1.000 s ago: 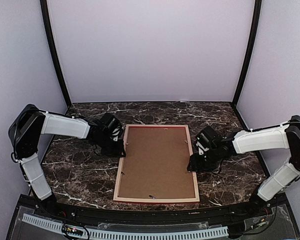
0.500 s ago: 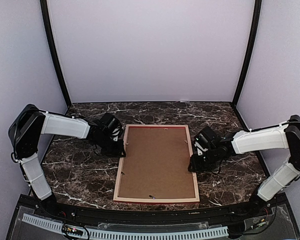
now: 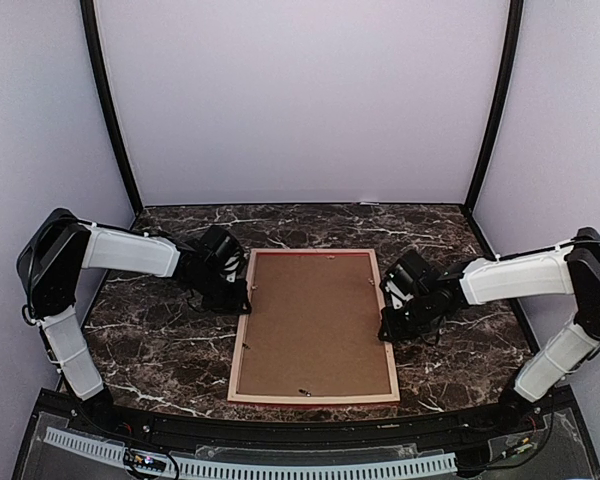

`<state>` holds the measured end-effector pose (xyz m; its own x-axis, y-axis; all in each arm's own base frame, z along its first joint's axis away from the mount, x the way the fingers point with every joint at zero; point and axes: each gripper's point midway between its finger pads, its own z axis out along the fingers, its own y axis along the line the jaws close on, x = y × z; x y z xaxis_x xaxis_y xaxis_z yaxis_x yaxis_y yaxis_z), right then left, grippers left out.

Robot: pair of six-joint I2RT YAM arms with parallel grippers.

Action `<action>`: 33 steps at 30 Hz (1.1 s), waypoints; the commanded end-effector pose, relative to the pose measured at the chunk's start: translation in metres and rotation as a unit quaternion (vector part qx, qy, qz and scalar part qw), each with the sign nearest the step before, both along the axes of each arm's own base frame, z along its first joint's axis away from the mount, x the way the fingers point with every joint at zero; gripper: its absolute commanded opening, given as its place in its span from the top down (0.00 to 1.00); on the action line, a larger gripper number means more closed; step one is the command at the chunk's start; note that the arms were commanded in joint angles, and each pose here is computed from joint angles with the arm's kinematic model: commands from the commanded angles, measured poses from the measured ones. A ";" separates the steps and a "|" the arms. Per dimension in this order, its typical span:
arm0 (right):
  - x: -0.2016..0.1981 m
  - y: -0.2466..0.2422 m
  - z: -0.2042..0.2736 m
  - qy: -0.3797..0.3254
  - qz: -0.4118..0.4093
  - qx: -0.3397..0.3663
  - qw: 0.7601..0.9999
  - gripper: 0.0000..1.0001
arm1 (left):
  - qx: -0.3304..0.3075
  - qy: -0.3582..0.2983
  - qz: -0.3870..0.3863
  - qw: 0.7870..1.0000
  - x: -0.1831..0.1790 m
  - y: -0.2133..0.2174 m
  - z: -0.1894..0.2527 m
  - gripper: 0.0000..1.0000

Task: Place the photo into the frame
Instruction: Press the fastener onto the backboard.

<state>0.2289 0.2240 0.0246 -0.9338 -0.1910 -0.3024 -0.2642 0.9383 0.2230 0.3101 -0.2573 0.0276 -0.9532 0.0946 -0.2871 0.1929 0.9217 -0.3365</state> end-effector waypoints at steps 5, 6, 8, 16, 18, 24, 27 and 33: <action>0.007 0.003 -0.009 0.009 0.020 0.001 1.000 0.78 | 0.012 0.015 -0.014 1.000 -0.013 0.006 -0.005 0.76; 0.007 0.007 -0.007 0.012 0.021 0.015 1.000 0.74 | 0.012 0.015 -0.013 1.000 -0.014 0.006 -0.006 0.75; 0.009 0.011 -0.004 0.015 0.016 0.030 0.999 0.65 | 0.011 0.014 -0.012 1.000 -0.013 0.006 -0.005 0.75; 0.030 0.008 0.001 0.025 -0.032 0.067 0.997 0.53 | 0.002 0.012 -0.006 1.000 -0.014 0.005 -0.002 0.75; 0.034 0.008 0.000 0.028 -0.036 0.068 0.997 0.54 | -0.001 0.012 -0.005 1.000 -0.014 0.005 -0.001 0.74; 0.044 0.006 -0.009 0.029 -0.028 0.043 0.998 0.72 | -0.018 0.005 -0.007 1.000 -0.015 0.002 0.007 0.65; 0.058 -0.005 -0.015 0.009 -0.020 -0.013 1.000 0.81 | -0.029 -0.011 -0.011 0.999 -0.013 -0.001 0.019 0.51; 0.089 -0.012 -0.012 -0.020 0.021 -0.050 0.998 0.90 | -0.011 -0.069 -0.031 0.997 -0.003 0.006 0.050 0.14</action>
